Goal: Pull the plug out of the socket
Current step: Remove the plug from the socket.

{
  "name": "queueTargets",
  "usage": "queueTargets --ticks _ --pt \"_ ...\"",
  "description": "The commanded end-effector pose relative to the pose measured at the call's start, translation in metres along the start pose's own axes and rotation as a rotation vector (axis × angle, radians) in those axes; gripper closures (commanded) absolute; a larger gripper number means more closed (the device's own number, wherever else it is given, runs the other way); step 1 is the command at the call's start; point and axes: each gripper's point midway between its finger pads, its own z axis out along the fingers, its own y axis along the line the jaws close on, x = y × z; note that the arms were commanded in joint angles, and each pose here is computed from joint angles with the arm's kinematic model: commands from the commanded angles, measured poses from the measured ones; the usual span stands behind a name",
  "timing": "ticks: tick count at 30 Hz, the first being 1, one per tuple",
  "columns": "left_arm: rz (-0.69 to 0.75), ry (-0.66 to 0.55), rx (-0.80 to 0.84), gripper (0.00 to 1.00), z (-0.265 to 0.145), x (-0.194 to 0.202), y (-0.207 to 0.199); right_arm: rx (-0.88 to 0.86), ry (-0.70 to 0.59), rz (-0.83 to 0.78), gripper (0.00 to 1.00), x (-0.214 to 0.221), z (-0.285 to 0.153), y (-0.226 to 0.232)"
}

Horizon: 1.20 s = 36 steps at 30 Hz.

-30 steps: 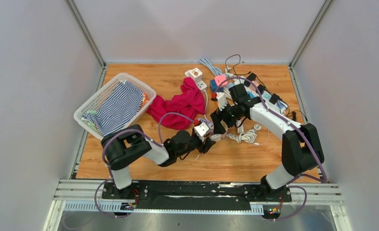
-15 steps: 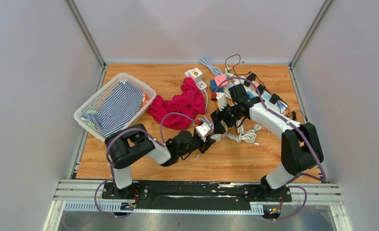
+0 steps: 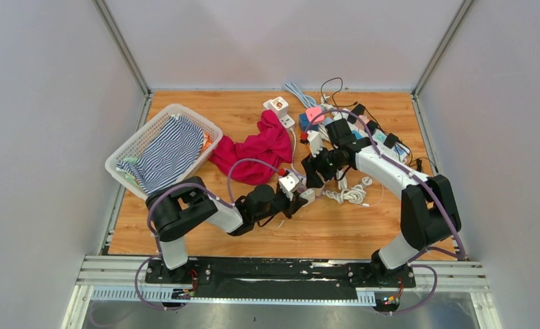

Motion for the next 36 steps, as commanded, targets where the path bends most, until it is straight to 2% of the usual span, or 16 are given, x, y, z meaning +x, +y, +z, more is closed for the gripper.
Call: queueTargets --ticks 1,5,7,9,13,16,19,24,27,29,33,36 --pt "-0.142 0.024 0.036 1.00 0.001 -0.007 -0.013 0.006 0.047 -0.019 0.59 0.009 -0.001 0.003" --pt "-0.204 0.041 0.091 1.00 0.004 -0.013 -0.024 0.004 0.062 -0.022 0.67 0.012 0.001 0.003" --pt "-0.183 0.050 0.077 1.00 0.004 -0.014 -0.021 0.004 0.070 -0.025 0.69 0.014 0.002 0.003" --pt "-0.126 0.065 0.031 1.00 0.001 -0.010 -0.011 0.006 0.079 -0.027 0.71 0.016 0.003 0.002" --pt "0.092 0.112 -0.068 1.00 -0.005 -0.003 0.015 0.005 0.101 -0.026 0.75 0.021 0.007 0.001" --pt "0.138 0.125 -0.099 1.00 -0.007 -0.002 0.023 0.003 0.118 -0.024 0.77 0.025 0.010 0.000" --pt "0.120 0.130 -0.072 1.00 -0.006 0.000 0.016 0.005 0.127 -0.024 0.80 0.027 0.011 -0.001" --pt "-0.154 0.124 0.037 1.00 -0.006 -0.007 -0.006 0.006 0.133 -0.023 0.82 0.028 0.012 -0.001" --pt "-0.219 0.112 0.059 1.00 -0.006 -0.015 -0.013 0.005 0.136 -0.021 0.82 0.029 0.012 -0.001" --pt "-0.201 0.098 0.018 1.00 -0.007 -0.018 -0.006 0.009 0.135 -0.023 0.83 0.028 0.011 -0.002" --pt "-0.035 0.120 -0.130 1.00 -0.012 -0.010 0.014 0.006 0.138 -0.024 0.83 0.029 0.012 -0.001" --pt "-0.025 0.124 -0.170 1.00 -0.015 -0.007 0.020 -0.002 0.144 -0.022 0.83 0.031 0.012 0.000"
